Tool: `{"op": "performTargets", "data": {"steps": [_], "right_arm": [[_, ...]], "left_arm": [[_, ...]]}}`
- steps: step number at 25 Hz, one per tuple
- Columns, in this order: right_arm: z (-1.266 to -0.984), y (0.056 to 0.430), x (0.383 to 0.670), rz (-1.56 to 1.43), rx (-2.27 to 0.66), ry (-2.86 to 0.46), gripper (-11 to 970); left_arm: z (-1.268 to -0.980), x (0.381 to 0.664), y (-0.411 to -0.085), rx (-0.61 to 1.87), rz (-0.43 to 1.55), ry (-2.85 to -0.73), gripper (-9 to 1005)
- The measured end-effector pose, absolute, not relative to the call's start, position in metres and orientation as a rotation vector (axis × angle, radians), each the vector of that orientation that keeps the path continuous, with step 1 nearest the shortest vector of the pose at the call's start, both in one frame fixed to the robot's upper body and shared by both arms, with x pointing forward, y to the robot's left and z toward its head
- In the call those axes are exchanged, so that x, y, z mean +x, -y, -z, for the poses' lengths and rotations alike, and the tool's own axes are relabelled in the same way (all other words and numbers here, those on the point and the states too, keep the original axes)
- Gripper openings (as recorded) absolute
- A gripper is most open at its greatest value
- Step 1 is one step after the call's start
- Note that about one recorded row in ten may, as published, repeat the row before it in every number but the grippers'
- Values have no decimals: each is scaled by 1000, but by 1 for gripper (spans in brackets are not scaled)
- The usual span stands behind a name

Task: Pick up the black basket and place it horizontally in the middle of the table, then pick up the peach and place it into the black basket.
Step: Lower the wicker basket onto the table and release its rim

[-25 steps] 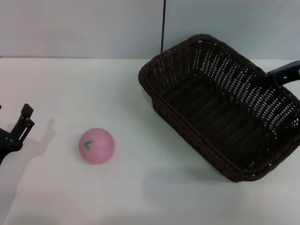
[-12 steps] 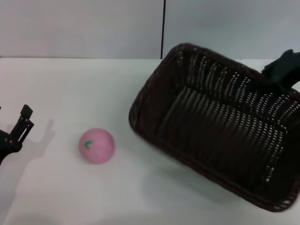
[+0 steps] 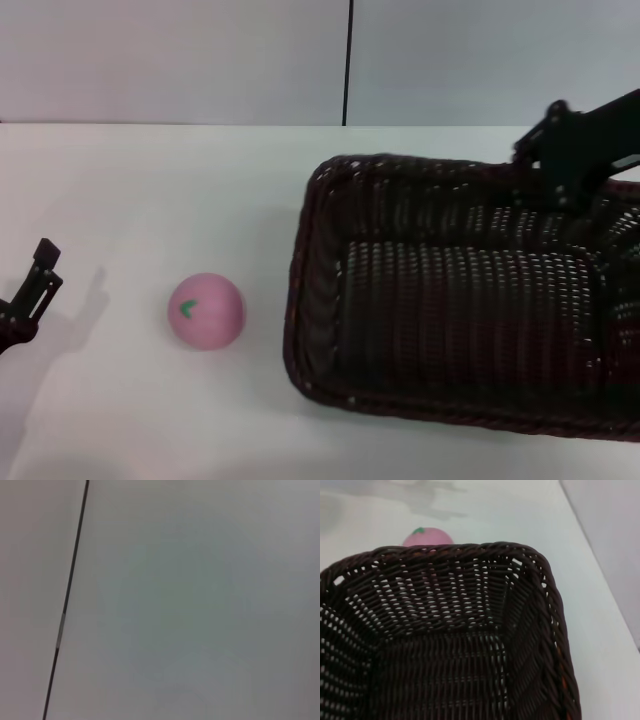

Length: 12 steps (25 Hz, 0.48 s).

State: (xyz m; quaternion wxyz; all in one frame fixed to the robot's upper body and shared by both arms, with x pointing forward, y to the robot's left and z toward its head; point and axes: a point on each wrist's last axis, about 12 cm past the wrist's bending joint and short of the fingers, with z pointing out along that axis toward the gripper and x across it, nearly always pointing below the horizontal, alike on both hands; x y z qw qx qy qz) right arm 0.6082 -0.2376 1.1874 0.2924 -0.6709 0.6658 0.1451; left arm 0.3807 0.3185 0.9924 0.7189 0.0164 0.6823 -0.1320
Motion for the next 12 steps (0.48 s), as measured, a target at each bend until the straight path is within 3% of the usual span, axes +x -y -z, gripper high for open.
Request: {"op": "performTargets", "data": {"steps": [12], "right_arm": [[-1165, 207, 616, -362, -1871, -1679, 216]], "left_arm": [[-991, 372, -320, 26, 285, -1512, 821]]}}
